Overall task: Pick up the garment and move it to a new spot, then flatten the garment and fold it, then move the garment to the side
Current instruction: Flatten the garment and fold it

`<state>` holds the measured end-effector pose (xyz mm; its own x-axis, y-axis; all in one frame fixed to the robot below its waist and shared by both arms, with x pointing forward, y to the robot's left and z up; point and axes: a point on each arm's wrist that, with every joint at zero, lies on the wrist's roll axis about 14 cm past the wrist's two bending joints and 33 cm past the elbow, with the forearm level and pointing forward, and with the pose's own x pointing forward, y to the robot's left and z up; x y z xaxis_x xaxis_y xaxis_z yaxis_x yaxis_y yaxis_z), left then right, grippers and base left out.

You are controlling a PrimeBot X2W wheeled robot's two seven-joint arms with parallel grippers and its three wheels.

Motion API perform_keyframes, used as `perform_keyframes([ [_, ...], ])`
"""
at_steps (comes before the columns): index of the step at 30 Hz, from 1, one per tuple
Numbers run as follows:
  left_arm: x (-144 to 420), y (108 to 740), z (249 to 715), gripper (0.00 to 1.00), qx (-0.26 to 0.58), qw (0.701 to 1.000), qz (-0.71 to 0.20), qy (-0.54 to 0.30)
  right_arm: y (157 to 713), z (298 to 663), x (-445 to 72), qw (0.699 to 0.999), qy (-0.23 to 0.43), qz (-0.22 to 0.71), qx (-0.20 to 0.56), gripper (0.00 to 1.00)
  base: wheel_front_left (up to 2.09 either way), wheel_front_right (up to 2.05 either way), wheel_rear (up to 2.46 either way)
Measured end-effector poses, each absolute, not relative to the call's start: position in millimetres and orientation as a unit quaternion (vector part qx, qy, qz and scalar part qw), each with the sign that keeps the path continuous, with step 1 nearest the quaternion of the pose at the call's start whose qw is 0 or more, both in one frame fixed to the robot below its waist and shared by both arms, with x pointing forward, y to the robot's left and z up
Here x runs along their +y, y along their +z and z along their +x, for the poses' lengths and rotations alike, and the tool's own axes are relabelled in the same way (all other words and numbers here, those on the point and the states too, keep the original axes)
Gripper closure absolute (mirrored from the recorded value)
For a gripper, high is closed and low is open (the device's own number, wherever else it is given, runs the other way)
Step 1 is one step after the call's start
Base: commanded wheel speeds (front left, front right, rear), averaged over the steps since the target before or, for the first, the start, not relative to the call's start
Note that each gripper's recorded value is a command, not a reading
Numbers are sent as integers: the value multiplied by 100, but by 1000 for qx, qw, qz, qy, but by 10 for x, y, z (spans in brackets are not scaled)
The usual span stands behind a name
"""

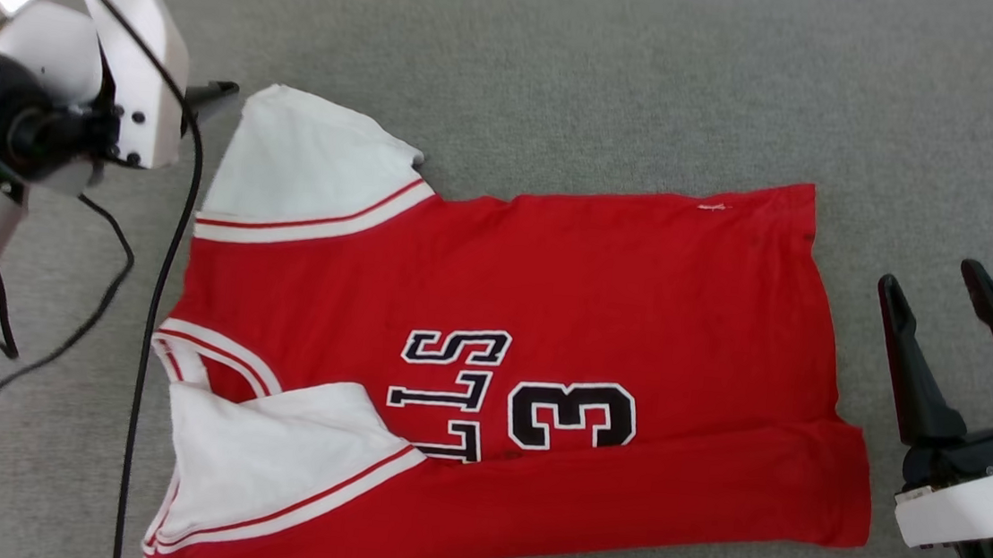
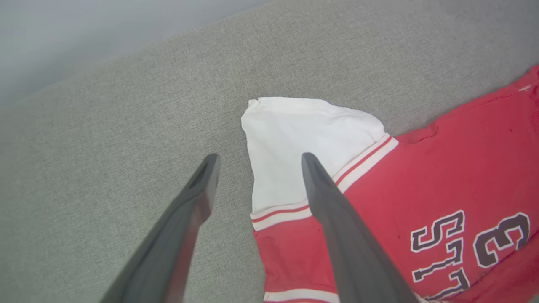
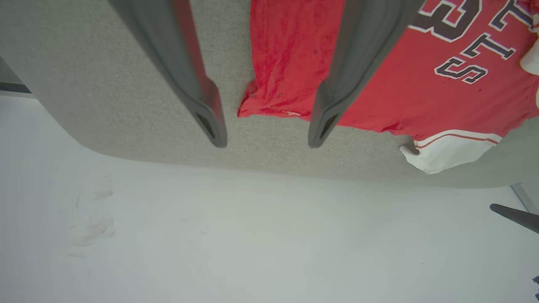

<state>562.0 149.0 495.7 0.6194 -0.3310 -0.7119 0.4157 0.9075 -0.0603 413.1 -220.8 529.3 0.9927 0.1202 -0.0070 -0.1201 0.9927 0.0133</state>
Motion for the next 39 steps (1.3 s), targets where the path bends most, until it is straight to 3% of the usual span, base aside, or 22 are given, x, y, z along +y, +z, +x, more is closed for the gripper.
perform_keyframes([
  [9,1344,4402,5983,0,475,850,90,-208,4995,4330,-2253,998,53,0,39,0,0,0,0],
  [19,1355,3695,6033,0,540,809,114,-203,4688,4454,-2268,996,53,-3,69,0,0,0,0],
  [20,1356,3687,6028,28,541,808,113,-204,4687,4455,-2274,996,53,-3,68,0,0,0,0],
  [21,1359,3689,6028,90,539,809,112,-205,4696,4464,-2278,996,53,-3,67,0,0,0,0],
  [22,1359,3688,6018,100,539,809,110,-205,4713,4475,-2282,997,53,-3,64,0,0,0,0],
  [31,1249,3927,6010,100,479,842,108,-225,5032,4682,-2418,998,50,-16,25,0,0,0,0],
  [39,1212,4348,5919,100,405,874,109,-243,5191,4974,-2479,991,88,-54,84,0,0,0,0],
])
